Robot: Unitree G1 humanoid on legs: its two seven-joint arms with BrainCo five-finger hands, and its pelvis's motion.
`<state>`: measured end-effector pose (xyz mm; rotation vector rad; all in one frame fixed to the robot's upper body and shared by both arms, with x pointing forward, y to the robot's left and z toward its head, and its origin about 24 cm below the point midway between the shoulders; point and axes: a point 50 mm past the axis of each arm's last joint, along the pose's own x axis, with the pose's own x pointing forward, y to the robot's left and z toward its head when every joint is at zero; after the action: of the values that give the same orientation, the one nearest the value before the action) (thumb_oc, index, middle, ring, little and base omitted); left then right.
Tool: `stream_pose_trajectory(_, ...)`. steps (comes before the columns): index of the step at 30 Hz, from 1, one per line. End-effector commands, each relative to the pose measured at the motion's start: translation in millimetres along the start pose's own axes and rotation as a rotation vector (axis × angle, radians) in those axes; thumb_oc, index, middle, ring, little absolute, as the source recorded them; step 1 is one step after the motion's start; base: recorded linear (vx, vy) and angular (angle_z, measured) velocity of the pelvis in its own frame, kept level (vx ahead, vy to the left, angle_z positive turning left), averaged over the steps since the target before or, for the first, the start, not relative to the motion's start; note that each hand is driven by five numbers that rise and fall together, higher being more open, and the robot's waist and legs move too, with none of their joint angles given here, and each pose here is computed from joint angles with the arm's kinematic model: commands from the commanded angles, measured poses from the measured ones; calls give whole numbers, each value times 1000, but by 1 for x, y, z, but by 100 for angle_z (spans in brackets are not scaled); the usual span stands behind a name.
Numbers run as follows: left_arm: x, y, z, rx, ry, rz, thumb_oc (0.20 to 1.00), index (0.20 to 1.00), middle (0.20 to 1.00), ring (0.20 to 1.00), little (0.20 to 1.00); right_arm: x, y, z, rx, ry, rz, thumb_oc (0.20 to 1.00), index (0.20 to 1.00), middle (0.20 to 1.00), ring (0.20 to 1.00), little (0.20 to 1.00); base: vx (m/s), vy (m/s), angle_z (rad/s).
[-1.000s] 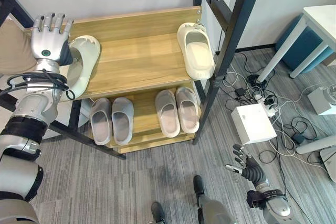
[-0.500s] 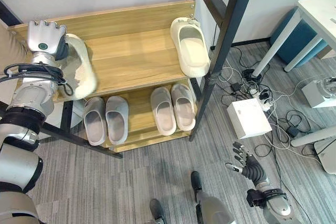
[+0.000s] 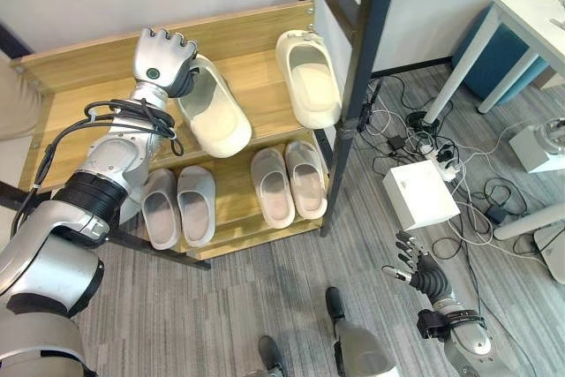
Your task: Arrange the slippers neatly on the shoe rack.
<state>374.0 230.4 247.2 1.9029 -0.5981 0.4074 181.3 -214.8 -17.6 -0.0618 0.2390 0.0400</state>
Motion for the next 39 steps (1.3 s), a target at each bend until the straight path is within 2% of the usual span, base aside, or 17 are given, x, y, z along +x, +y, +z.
stream_pose_trajectory(1, 30, 40, -25, 87, 80, 151, 200, 200, 200, 200, 200, -1, -15, 15, -7, -88, -48, 1000, 1000, 1000, 1000, 1000, 3, -27, -20)
stream_pose_trajectory(5, 35, 41, -18, 91, 52, 153, 200, 200, 200, 200, 200, -3, -20, 14, 2, -85, -71, 1000, 1000, 1000, 1000, 1000, 0, -25, -17)
stream_pose_trajectory(6, 38, 43, -11, 76, 53, 171, 200, 200, 200, 200, 200, 6, -24, 17, -55, -95, -111, 1000, 1000, 1000, 1000, 1000, 4, -45, -15)
stream_pose_trajectory(9, 41, 37, -7, 84, 56, 158, 200, 200, 200, 200, 200, -5, -26, 10, -13, -75, -104, 1000, 1000, 1000, 1000, 1000, 20, -37, -2)
stream_pose_trajectory(14, 46, 36, -17, 120, 85, 126, 200, 200, 200, 200, 200, -9, -26, 8, 14, -65, -99, 1000, 1000, 1000, 1000, 1000, 12, -13, -2)
stream_pose_trajectory(15, 48, 38, -17, 124, 88, 128, 642, 642, 642, 642, 642, -9, -26, 7, 14, -63, -98, 1000, 1000, 1000, 1000, 1000, 0, -21, -4)
stream_pose_trajectory(16, 49, 39, -17, 126, 88, 130, 1000, 1000, 1000, 1000, 1000, -10, -25, 7, 16, -62, -96, 1000, 1000, 1000, 1000, 1000, -3, -18, -4)
stream_pose_trajectory(31, 56, 55, -4, 50, 88, 195, 1000, 1000, 1000, 1000, 1000, -10, -24, 2, 30, -31, -83, 1000, 1000, 1000, 1000, 1000, 0, -10, 2)
stream_pose_trajectory(34, 48, 73, -2, -41, 79, 311, 1000, 1000, 1000, 1000, 1000, -9, -21, 1, 42, -28, -85, 1000, 1000, 1000, 1000, 1000, -19, -17, 21)
stream_pose_trajectory(38, 33, 79, 5, -138, 50, 382, 1000, 1000, 1000, 1000, 1000, -7, -19, 0, 53, -23, -92, 1000, 1000, 1000, 1000, 1000, -21, -12, 14)
stream_pose_trajectory(39, 22, 81, 15, -257, 27, 426, 1000, 1000, 1000, 1000, 1000, -5, -15, -1, 66, -20, -97, 1000, 1000, 1000, 1000, 1000, -22, -7, 20)
